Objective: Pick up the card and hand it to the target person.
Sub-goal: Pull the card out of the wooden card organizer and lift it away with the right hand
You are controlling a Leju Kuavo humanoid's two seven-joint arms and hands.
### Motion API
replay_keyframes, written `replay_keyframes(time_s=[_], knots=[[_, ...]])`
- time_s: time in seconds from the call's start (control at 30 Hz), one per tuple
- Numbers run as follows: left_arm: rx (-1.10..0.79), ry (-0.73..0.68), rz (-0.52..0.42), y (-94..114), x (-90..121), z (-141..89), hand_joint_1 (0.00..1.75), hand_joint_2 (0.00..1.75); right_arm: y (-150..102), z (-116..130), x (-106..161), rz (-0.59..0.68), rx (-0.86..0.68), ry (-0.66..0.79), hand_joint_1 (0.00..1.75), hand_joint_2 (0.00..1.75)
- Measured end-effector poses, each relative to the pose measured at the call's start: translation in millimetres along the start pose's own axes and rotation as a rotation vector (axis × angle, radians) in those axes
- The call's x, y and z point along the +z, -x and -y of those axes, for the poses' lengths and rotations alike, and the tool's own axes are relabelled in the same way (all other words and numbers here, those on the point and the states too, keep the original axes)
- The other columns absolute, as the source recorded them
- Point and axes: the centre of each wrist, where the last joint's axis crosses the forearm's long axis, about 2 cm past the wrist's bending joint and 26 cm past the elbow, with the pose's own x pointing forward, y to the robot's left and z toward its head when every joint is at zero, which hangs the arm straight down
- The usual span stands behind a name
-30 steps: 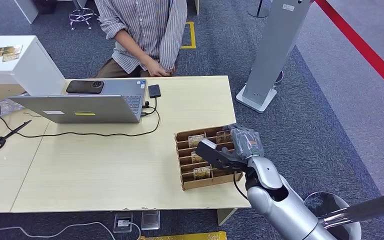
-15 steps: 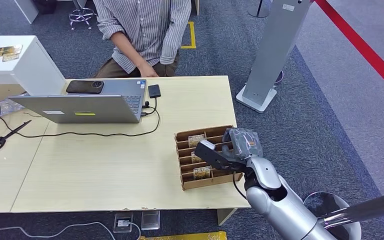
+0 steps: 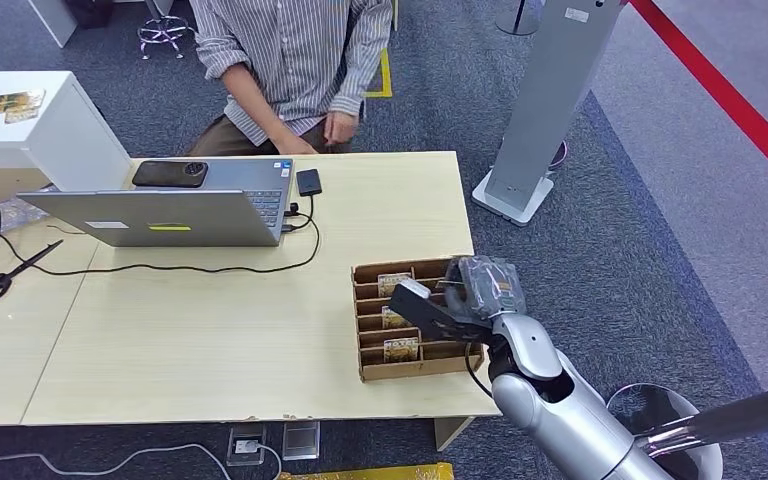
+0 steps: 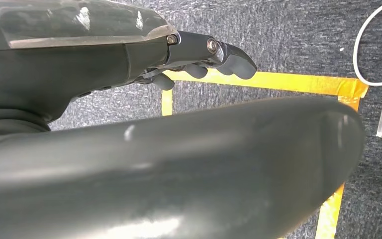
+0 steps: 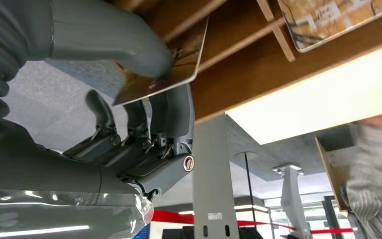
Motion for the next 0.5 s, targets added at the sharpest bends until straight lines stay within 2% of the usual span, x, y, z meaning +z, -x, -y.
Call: replay_keyframes(time_s=[0.17, 0.5], knots=[[-0.002, -0.001, 0.006, 0.0, 0.0, -0.1, 0.00, 0.00, 0.0, -0.1, -0.1, 0.006, -0.001, 0.007, 1.66, 1.75], [-0.005, -0.010, 0.021, 0.0, 0.0, -0.3, 0.00, 0.00, -0.6, 0.7, -0.4, 0.024, 0.008, 0.037, 1.66, 1.75]])
